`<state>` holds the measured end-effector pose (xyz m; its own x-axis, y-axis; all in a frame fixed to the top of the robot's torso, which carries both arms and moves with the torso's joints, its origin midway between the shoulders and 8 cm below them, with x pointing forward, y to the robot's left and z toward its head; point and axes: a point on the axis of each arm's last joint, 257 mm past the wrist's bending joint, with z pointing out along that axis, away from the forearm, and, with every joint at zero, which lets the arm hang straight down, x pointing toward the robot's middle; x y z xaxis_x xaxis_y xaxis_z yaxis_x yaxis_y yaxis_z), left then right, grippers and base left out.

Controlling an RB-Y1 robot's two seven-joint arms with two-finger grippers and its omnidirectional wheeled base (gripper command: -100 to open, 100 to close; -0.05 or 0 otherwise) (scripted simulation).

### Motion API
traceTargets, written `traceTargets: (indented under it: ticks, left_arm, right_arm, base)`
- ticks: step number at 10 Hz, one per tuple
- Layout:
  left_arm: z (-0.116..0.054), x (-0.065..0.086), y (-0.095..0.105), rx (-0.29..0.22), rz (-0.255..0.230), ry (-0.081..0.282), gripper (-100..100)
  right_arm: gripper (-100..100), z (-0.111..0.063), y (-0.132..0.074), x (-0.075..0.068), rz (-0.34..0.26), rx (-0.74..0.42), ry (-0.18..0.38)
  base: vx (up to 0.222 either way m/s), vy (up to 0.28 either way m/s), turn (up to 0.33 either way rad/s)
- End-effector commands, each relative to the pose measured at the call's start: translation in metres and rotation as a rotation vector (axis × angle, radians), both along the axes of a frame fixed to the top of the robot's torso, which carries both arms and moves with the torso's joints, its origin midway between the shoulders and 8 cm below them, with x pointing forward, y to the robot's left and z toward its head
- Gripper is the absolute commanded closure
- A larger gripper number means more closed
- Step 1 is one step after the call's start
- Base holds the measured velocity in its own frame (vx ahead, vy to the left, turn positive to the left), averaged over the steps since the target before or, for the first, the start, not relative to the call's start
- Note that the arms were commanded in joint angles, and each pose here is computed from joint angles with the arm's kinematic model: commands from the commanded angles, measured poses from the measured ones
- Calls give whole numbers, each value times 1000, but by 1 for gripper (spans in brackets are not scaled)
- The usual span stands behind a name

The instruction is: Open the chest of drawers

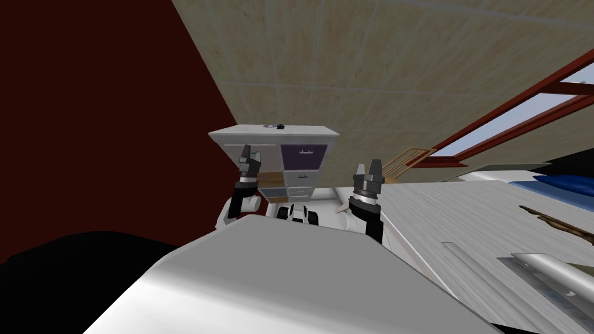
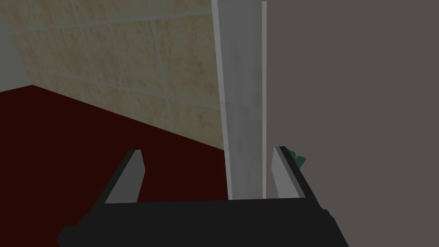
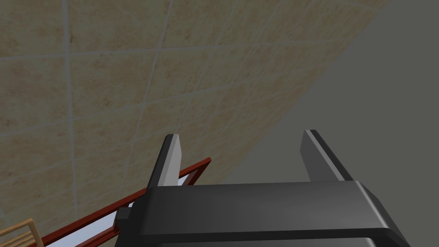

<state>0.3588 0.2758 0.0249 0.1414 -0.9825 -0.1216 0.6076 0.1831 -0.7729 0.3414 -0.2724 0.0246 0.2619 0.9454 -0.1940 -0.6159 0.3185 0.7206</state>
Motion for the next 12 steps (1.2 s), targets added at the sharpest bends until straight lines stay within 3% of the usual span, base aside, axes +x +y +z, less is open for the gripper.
traceTargets:
  ticks: [1, 12]
  left_arm:
    - [-24, 10, -1, 34, -17, 51, -100]
    - [-112, 37, 11, 59, -25, 191, -100]
  right_arm:
    - [0, 0, 0, 0, 0, 0, 0]
    - [0, 0, 0, 0, 0, 0, 0]
  base:
    - [0, -95, 2]
    - [11, -72, 6]
